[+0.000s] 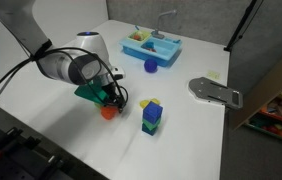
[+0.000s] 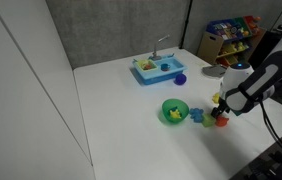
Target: Pick up the green block and stack it on the navy blue block, pick up the neon blue block and stack it on the green block, Pick up the orange toy and stack it on the neon blue block, pick up the light green block and stack it on the neon blue block top
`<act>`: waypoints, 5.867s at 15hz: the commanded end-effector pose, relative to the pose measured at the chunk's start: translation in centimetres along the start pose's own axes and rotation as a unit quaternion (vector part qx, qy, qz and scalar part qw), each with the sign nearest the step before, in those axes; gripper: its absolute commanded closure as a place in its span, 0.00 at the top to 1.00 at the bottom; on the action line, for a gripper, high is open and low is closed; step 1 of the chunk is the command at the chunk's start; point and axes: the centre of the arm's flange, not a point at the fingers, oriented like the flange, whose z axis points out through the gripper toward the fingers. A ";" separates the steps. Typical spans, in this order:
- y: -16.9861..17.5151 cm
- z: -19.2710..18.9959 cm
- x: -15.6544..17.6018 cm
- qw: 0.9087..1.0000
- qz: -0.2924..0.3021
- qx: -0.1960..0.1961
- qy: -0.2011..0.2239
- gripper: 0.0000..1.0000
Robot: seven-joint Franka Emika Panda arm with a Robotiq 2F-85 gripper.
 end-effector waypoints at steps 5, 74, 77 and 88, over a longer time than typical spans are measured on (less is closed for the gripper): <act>-0.3 1.7 -2.4 0.999 0.002 -0.003 -0.040 0.42; -1.2 0.0 -0.2 0.993 -0.116 0.031 -0.001 0.34; 0.1 -2.1 -0.2 0.994 -0.103 0.024 0.009 0.14; 6.9 -12.2 0.9 0.995 -0.041 -0.012 0.087 0.05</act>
